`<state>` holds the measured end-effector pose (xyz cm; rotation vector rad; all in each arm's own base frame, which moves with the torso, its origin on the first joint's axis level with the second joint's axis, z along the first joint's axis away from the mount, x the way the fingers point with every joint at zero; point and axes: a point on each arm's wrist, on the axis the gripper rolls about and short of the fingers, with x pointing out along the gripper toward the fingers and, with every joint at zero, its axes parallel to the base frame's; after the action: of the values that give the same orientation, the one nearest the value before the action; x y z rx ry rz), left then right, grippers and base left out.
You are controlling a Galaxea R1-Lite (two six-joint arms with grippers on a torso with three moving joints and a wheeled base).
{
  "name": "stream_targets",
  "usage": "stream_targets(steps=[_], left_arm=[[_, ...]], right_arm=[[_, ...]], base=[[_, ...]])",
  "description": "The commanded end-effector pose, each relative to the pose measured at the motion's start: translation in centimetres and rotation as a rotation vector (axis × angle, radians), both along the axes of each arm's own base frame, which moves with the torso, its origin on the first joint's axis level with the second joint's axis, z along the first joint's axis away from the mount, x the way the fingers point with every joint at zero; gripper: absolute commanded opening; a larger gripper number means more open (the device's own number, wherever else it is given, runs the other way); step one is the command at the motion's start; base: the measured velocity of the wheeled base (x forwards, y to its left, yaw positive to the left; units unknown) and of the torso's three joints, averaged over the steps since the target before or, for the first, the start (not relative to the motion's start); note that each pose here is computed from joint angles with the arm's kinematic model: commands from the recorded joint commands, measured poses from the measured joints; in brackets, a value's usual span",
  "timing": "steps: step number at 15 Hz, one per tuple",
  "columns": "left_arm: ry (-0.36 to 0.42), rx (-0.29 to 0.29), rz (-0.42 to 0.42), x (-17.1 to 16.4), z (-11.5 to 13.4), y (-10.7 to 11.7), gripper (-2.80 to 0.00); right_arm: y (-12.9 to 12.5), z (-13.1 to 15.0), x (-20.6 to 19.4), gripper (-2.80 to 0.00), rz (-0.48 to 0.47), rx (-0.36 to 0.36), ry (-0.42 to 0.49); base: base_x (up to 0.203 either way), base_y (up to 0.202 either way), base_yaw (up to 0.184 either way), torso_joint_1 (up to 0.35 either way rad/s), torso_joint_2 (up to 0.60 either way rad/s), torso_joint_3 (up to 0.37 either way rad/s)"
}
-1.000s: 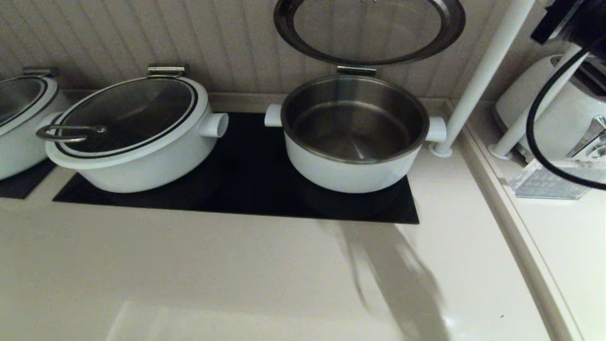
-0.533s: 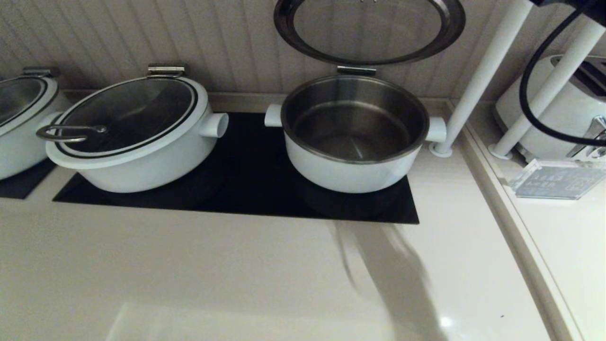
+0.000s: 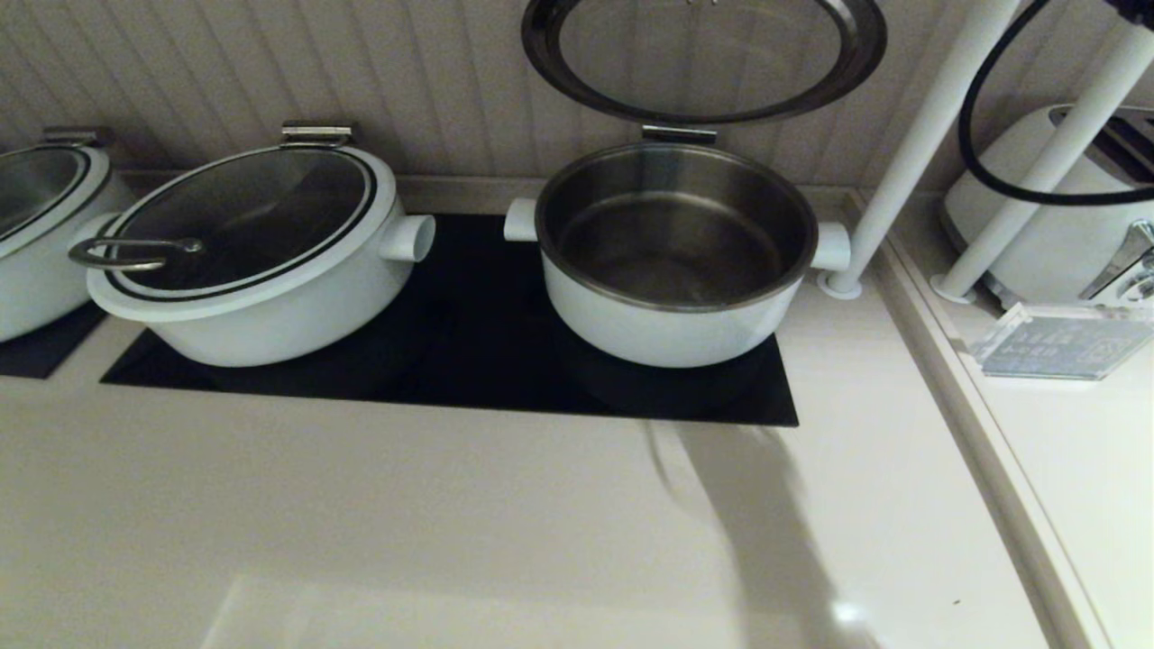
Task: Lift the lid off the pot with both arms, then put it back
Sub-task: Close the pot lid
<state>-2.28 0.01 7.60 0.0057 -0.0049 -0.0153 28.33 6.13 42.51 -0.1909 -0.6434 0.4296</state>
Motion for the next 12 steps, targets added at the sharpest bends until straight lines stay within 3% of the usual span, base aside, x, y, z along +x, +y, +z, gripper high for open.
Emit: stream_targets(steps=[1, 5, 12], left_arm=[[-0.001, 0.000, 0.000, 0.0, 0.0, 0.0, -2.80], [-0.001, 0.000, 0.000, 0.0, 0.0, 0.0, -2.80], [-0.001, 0.000, 0.000, 0.0, 0.0, 0.0, -2.80]], right_arm=[[-1.4, -1.0, 2.0, -2.80, 0.000, -0.047, 0.019], [-3.2, -2.0, 3.9, -2.80, 0.000, -0.091, 0.040], [-3.1, -2.9, 6.4, -2.80, 0.000, -0.094, 0.010]], base=[[0.000, 0.000, 0.000, 0.000, 0.00, 0.000], [0.000, 0.000, 0.000, 0.000, 0.00, 0.000], [0.000, 0.000, 0.000, 0.000, 0.00, 0.000]])
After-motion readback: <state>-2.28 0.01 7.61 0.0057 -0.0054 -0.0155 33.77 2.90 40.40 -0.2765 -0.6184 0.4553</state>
